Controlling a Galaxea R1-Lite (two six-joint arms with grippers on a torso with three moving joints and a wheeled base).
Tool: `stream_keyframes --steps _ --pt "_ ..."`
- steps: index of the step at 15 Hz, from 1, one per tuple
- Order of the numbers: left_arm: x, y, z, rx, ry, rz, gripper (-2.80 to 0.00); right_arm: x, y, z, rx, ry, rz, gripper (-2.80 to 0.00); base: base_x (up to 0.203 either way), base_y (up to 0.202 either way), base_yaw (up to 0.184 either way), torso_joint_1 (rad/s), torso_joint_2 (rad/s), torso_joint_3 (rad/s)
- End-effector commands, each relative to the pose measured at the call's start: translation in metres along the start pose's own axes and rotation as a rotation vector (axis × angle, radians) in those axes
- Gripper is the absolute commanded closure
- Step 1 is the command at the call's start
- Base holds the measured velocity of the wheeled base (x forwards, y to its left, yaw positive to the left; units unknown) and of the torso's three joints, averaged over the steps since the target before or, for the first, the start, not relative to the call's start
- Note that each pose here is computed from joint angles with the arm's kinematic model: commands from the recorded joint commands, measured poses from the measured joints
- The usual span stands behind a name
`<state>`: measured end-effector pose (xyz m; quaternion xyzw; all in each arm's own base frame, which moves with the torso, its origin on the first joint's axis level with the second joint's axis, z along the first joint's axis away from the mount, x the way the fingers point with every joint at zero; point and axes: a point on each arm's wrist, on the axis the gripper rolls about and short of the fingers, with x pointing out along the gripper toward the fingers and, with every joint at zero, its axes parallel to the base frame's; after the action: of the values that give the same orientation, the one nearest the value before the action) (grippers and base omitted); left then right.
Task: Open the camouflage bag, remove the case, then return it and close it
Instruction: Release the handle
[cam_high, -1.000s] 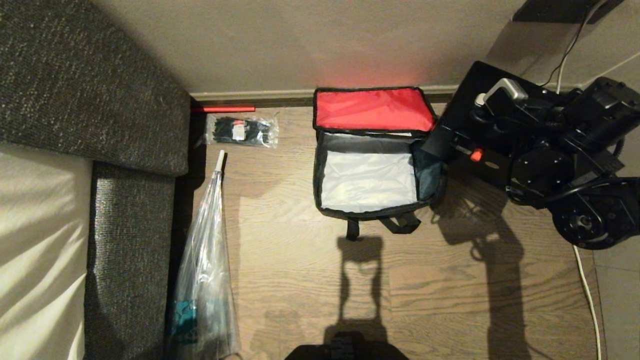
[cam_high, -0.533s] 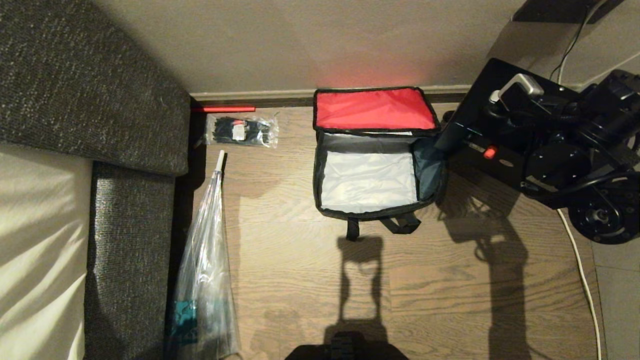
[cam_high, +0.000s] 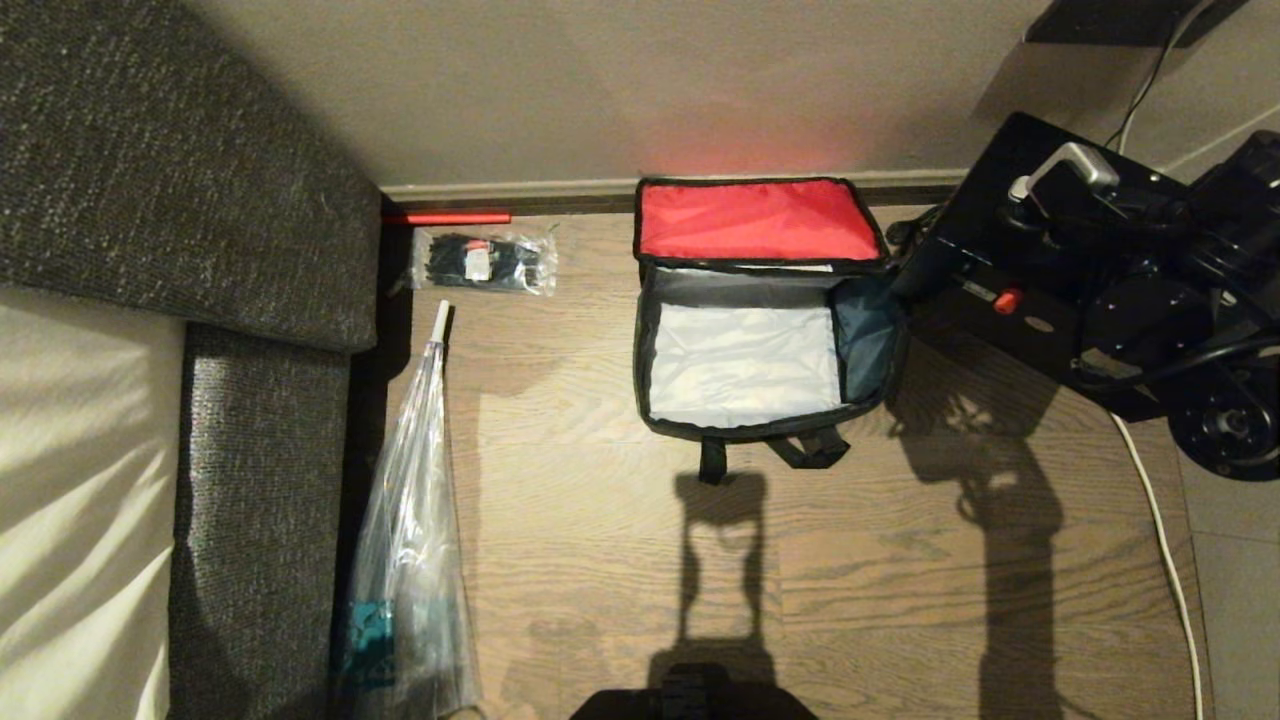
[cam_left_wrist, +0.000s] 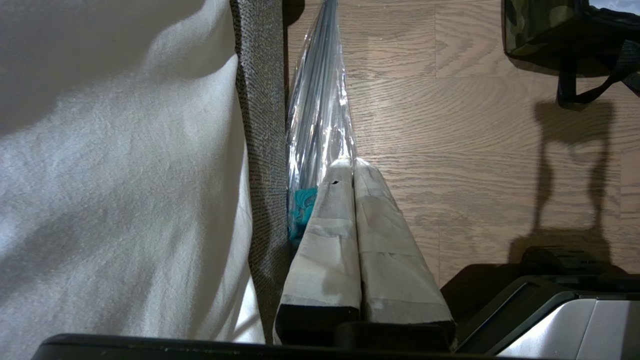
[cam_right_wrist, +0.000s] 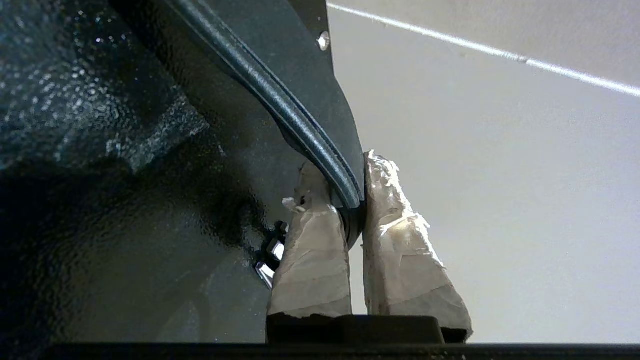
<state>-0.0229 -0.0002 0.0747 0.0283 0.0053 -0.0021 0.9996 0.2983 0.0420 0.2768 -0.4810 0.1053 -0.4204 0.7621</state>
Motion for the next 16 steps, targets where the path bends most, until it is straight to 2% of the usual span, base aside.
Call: stream_keyframes --steps 1,3,14,16 --pt "0.0 0.0 0.0 0.0 -0.001 0.001 0.0 0.004 -0.005 -0.003 0.006 0.019 -0.015 0.0 0.0 0.0 0.0 0.0 0.0 0.0" --pt "0.0 0.0 0.0 0.0 -0.001 0.001 0.0 0.003 -0.011 -0.005 0.029 0.018 -0.022 0.0 0.0 0.0 0.0 0.0 0.0 0.0" --pt "0.0 0.0 0.0 0.0 -0.001 0.001 0.0 -0.009 -0.035 -0.019 0.019 0.014 -0.01 0.0 0.0 0.0 0.0 0.0 0.0 0.0" --pt "0.0 0.0 0.0 0.0 -0.001 0.001 0.0 -0.009 -0.033 -0.02 0.019 0.016 -0.001 0.0 0.0 0.0 0.0 0.0 0.0 0.0"
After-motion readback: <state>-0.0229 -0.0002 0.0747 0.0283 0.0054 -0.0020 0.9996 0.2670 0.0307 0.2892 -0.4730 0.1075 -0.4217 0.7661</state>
